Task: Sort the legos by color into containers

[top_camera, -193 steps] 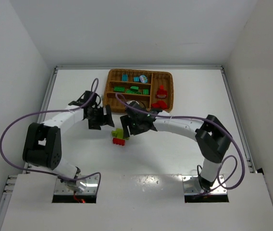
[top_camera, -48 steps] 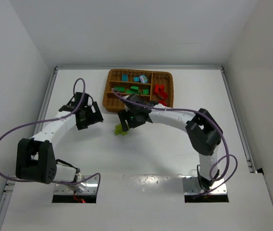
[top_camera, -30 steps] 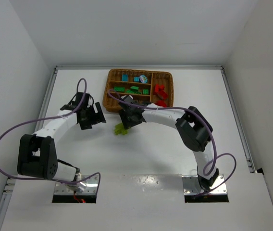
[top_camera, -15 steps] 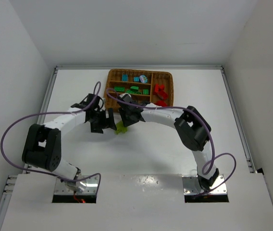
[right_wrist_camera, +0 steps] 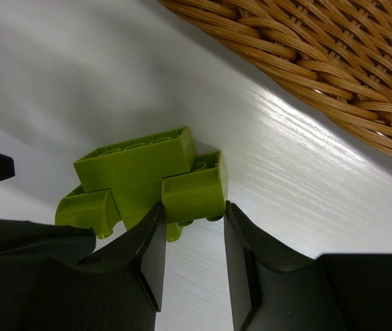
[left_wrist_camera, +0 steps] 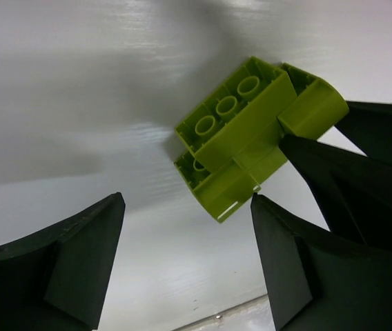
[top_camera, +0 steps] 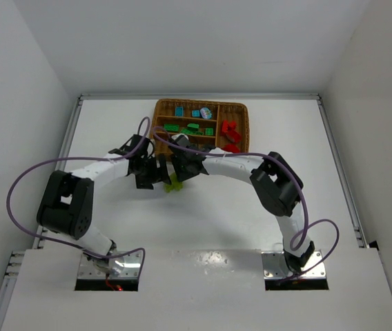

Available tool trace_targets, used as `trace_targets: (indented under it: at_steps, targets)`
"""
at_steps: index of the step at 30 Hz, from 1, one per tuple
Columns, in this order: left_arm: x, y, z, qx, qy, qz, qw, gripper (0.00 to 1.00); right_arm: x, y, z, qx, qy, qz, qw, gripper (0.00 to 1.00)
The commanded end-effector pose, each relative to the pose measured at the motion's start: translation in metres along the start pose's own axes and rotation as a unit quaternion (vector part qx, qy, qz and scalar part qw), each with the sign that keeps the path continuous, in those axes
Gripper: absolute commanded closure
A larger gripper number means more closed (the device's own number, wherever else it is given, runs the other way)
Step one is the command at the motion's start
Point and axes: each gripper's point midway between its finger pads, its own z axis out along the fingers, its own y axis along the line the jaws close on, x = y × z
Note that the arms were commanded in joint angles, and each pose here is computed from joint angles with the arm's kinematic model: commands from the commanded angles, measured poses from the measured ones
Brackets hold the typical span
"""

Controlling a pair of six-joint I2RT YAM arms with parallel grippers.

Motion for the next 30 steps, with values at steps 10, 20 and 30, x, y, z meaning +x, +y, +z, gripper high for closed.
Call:
trace_targets:
  at_steps: [10, 20, 30]
  targets:
    - [-0.011, -0.003, 0.004, -0.008, -0.030, 0.022, 0.999, 0.26, -0.009, 0.008, -0.005, -0.017, -0.010, 0.001, 1.000, 0.86]
    - [-0.011, 0.008, 0.012, -0.035, -0.029, 0.009, 0.999, 0.63, 0.006, 0.001, -0.014, -0.014, -0.002, 0.000, 1.000, 0.87]
    - [-0.008, 0.008, 0.011, -0.033, -0.022, 0.013, 0.999, 0.78, 0.000, -0.005, -0.025, -0.012, -0.021, 0.019, 1.000, 0.87]
